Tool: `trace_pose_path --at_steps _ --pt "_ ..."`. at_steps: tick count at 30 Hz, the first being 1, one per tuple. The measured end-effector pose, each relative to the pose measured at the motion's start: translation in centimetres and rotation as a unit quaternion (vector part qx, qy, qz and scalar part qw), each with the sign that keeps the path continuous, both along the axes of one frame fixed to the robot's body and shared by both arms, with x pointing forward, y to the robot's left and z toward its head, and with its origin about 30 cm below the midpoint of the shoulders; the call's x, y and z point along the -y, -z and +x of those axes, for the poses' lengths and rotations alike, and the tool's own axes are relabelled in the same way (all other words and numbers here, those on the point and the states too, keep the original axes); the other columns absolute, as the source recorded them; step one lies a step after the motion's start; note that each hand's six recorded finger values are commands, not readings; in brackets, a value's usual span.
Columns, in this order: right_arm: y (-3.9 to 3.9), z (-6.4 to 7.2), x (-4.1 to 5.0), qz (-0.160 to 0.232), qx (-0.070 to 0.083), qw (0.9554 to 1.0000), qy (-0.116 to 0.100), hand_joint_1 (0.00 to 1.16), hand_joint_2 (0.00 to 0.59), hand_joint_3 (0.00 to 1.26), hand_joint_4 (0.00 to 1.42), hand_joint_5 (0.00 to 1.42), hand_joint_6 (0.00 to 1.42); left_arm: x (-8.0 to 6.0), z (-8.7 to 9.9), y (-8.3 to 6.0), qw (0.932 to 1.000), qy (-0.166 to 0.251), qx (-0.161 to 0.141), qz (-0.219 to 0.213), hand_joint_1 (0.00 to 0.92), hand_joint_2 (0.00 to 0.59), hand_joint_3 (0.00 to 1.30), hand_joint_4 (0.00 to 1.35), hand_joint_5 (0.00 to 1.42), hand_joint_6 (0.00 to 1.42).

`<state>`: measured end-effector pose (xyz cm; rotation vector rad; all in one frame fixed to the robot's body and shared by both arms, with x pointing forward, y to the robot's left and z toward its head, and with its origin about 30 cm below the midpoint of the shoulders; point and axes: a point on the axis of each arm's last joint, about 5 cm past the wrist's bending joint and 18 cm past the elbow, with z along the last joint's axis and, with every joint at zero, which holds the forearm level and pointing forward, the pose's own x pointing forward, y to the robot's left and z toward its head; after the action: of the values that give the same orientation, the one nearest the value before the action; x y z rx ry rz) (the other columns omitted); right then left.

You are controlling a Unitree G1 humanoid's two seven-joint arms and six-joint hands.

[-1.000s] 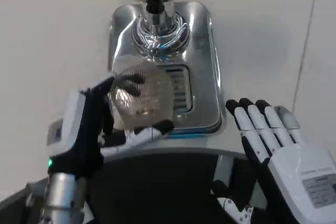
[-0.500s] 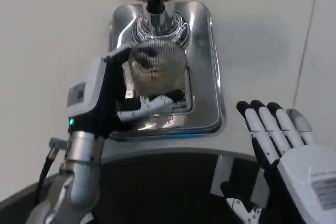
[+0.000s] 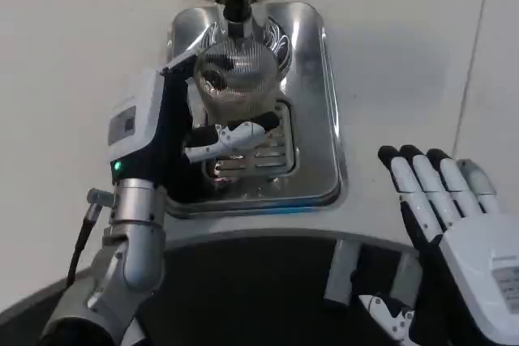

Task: Grasp the cup under the faucet to collect the drink, then remove the cup.

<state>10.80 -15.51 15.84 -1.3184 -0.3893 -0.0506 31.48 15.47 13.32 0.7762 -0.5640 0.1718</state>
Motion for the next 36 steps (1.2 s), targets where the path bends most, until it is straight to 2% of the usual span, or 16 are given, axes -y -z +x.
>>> trace_pose_path --at_steps 2,3,6,9,19,24,27,30,32,35,36 --pt "0.03 0.0 -0.02 0.001 -0.001 1.0 0.001 0.49 0.396 0.0 0.0 0.0 0.0 0.0 0.0 0.1 1.0 0.002 -0.002 -0.001 0.378 0.042 0.59 0.52 0.9 1.16" --pt "0.06 0.0 -0.04 0.002 -0.001 1.0 0.001 0.49 0.396 0.0 0.0 0.0 0.0 0.0 0.0 0.1 1.0 0.005 -0.002 0.001 0.326 0.046 0.46 0.36 0.81 1.06" --pt "0.21 0.1 -0.28 0.008 -0.004 1.0 -0.003 0.49 0.396 0.0 0.0 0.0 0.0 -0.4 -0.2 0.1 0.9997 0.02 -0.009 0.009 0.272 0.041 0.32 0.16 0.67 0.87" --pt "0.24 0.2 -0.33 0.009 -0.005 0.9999 -0.005 0.49 0.396 0.0 0.0 0.0 0.0 -1.0 -0.3 -0.1 0.9998 0.021 -0.005 0.003 0.211 0.033 0.22 0.06 0.56 0.69" --pt "0.14 -0.1 -0.25 0.024 -0.007 0.9996 -0.012 0.49 0.396 0.0 0.0 0.0 0.0 -1.7 -1.2 0.1 0.9993 0.035 -0.005 0.008 0.139 0.009 0.17 0.01 0.49 0.57" --pt "-0.22 0.4 -0.29 0.041 0.006 0.9989 -0.02 0.49 0.396 0.0 0.0 0.0 0.0 -2.5 -2.1 -0.1 0.9992 0.04 0.005 0.001 0.117 0.0 0.16 0.0 0.48 0.54" --pt "-0.46 0.8 -0.4 0.049 0.013 0.9984 -0.026 0.49 0.396 0.0 0.0 0.0 0.0 -3.3 -2.8 -0.3 0.9993 0.034 0.015 0.008 0.103 0.0 0.12 0.0 0.38 0.4" --pt "-0.83 1.3 -0.69 0.067 0.018 0.9969 -0.037 0.49 0.396 0.0 0.0 0.0 0.0 -5.0 -3.8 -0.8 0.9995 0.017 0.018 0.018 0.069 0.0 0.03 0.0 0.28 0.26" --pt "-1.31 1.9 -0.95 0.093 0.024 0.9946 -0.041 0.49 0.396 0.0 0.0 0.0 0.0 -7.1 -4.9 -1.3 0.9997 -0.004 0.008 0.023 0.004 0.0 0.0 0.0 0.16 0.17" --pt "-2.09 2.8 -1.27 0.129 0.03 0.9899 -0.051 0.49 0.396 0.0 0.0 0.0 0.0 -9.9 -7.2 -1.6 0.9986 -0.029 -0.017 0.042 0.0 0.0 0.0 0.0 0.1 0.09" --pt "-2.37 3.2 -1.41 0.142 0.033 0.9878 -0.055 0.49 0.396 0.0 0.0 0.0 0.0 -10.4 -7.7 -1.7 0.9982 -0.036 -0.022 0.042 0.0 0.002 0.0 0.0 0.08 0.07"
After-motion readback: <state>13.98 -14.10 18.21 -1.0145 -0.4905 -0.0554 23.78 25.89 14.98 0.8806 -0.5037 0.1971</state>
